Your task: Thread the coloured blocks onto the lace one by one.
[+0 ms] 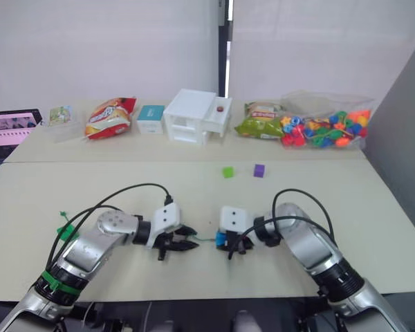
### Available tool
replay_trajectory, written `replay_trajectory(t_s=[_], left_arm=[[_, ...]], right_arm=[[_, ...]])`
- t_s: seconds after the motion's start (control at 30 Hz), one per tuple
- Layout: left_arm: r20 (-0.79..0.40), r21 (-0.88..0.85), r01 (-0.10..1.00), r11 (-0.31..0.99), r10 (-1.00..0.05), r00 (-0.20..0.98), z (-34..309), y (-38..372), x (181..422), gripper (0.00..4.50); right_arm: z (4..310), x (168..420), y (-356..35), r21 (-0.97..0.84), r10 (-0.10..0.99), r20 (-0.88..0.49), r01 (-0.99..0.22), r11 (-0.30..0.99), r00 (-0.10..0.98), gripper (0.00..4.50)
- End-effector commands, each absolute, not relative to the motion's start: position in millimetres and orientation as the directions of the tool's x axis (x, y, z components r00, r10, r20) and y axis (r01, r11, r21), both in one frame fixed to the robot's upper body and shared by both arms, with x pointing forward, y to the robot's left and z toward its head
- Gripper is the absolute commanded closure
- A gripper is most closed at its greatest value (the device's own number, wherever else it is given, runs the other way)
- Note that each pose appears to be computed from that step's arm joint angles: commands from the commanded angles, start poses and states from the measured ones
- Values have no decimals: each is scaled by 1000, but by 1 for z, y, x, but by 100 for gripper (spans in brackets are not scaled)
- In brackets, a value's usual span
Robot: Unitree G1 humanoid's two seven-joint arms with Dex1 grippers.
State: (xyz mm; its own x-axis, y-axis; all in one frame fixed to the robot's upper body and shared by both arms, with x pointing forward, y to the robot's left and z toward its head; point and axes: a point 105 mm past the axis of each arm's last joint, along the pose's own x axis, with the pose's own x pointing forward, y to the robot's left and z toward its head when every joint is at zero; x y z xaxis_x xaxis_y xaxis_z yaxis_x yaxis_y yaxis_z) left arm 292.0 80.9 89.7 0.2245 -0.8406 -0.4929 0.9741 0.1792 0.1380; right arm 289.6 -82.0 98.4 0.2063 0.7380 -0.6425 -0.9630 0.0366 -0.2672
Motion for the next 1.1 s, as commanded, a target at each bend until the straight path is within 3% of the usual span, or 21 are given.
replay_trajectory(t_s=[0.03,0.83,1.1], left_arm=[[-487,141,978,154,-849,204,91,79,290,439],[-444,156,987,27,-891,95,99,29,285,445],[-473,157,986,62,-872,130,100,42,288,445]], right_arm=[[94,284,-81,-256,730,-656,-966,24,191,312],[94,285,-83,-261,726,-654,-964,49,214,312],[94,286,-82,-261,723,-656,-964,53,218,312]])
